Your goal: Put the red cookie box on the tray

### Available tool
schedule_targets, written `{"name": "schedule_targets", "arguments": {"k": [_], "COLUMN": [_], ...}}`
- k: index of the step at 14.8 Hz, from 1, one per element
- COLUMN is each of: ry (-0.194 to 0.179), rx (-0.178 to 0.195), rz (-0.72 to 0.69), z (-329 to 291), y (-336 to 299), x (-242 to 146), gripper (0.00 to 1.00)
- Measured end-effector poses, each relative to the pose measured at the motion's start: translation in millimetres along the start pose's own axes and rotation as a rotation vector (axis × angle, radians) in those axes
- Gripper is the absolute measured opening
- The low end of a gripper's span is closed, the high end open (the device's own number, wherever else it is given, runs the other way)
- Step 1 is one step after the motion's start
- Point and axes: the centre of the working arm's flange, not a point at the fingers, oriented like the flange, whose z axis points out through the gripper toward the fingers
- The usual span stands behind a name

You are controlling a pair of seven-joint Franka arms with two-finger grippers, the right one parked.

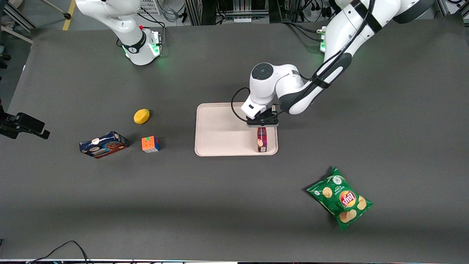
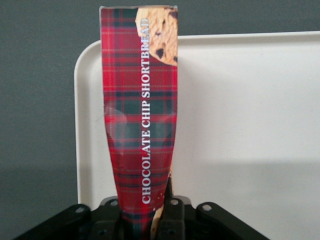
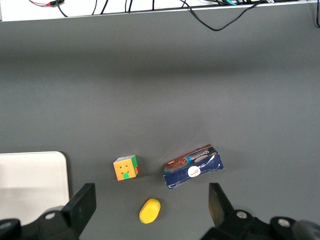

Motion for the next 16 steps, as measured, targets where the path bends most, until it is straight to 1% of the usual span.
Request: {"name": "schedule_targets", "arguments": {"k": [1,2,6,7,8,11,12,13,14,15,16], "ry": [0.000,0.001,0.005,0.005,0.005,0.016,0.028,0.044,0.060,0.070,0.070], "rx": [-0.002,-0.003,-0.006,-0.006,-0.006,-0.014,-0.018,-0.014,0.002,0.028,0.067], "rz": [-0.001,-0.003,-0.009,-0.010,-0.010,-0.020,-0.028,-0.034,-0.032,-0.022,0.000], "z": [0,0,-2,-1,-2,-6,-11,-19,-30,-45,-65], "y": [0,0,1,1,1,2,2,1,0,0,1], "x": [0,2,5,5,5,13,20,28,37,44,53], "gripper": [0.30,0.42,0.80,0.93,1.00,1.00,1.00,1.00,1.00,1.00,1.00]}}
